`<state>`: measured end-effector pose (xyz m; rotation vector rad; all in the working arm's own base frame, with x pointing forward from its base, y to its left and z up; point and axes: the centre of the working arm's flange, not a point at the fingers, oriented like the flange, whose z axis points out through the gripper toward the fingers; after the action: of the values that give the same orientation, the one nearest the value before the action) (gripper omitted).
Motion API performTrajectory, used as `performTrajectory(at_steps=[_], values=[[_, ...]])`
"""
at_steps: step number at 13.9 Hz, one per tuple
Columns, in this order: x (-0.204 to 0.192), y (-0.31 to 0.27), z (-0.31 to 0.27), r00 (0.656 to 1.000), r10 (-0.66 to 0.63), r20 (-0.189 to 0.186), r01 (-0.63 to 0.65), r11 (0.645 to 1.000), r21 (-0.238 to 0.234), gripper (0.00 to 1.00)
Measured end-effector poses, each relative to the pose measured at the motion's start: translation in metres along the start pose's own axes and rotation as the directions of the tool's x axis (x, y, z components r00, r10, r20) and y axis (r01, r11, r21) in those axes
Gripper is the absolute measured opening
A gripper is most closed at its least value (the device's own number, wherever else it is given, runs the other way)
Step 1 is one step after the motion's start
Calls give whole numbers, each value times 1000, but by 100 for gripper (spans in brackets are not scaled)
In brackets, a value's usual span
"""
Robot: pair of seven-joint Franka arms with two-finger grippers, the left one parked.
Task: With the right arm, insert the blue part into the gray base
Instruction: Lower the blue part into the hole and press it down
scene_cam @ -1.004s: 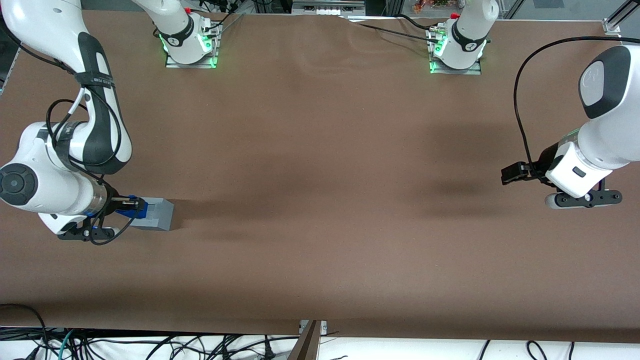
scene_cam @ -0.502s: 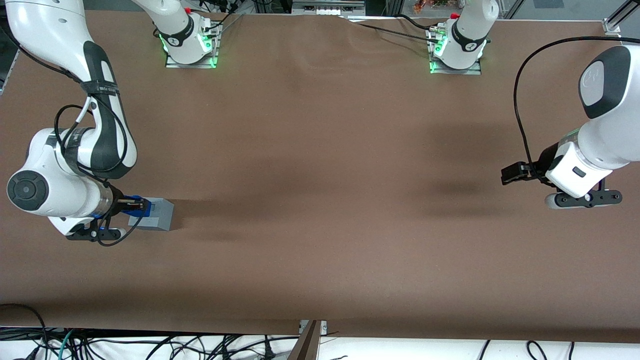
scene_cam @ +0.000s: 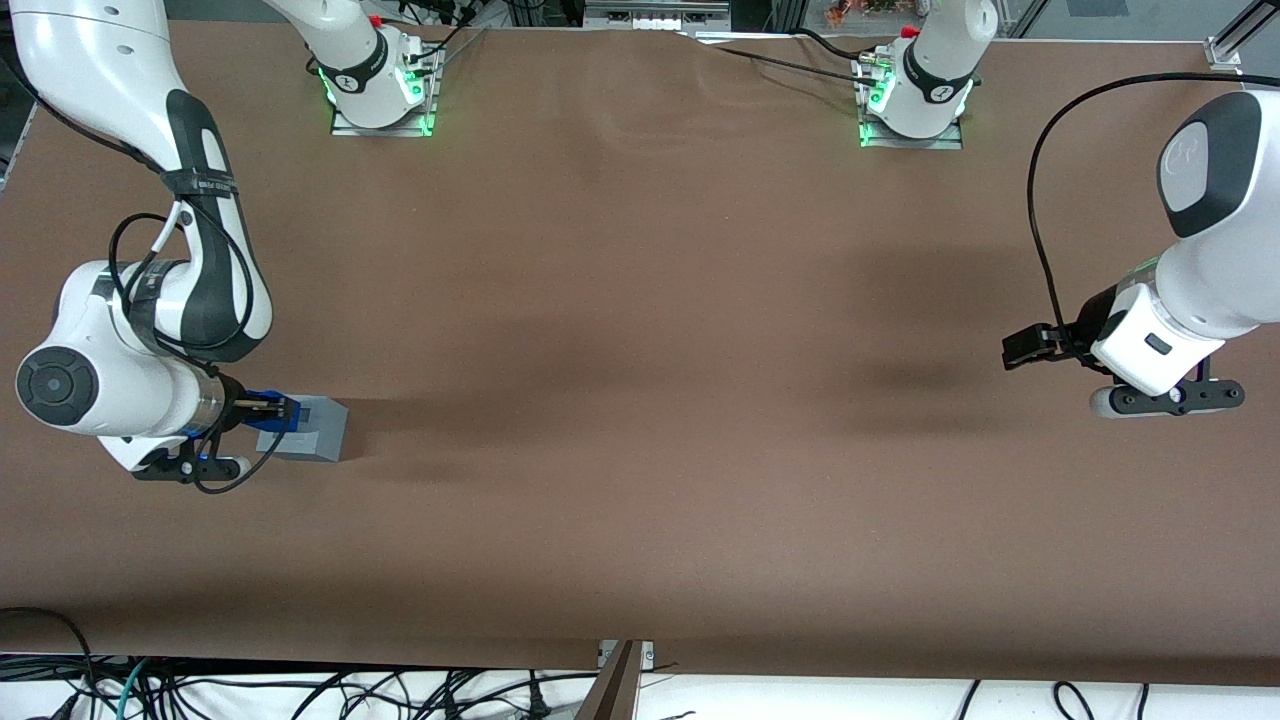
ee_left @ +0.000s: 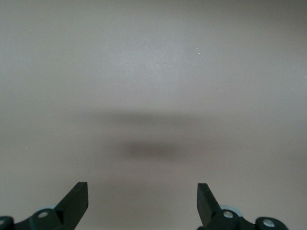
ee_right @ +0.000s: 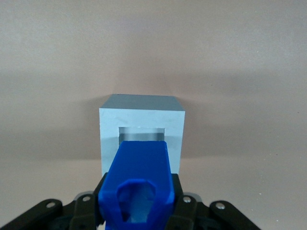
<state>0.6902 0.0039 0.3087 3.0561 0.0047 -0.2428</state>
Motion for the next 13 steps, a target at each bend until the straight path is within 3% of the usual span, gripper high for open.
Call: performTrajectory(at_steps=[13], values=[[5,-5,13,1000,-10,-7,10,1000,-10,51]])
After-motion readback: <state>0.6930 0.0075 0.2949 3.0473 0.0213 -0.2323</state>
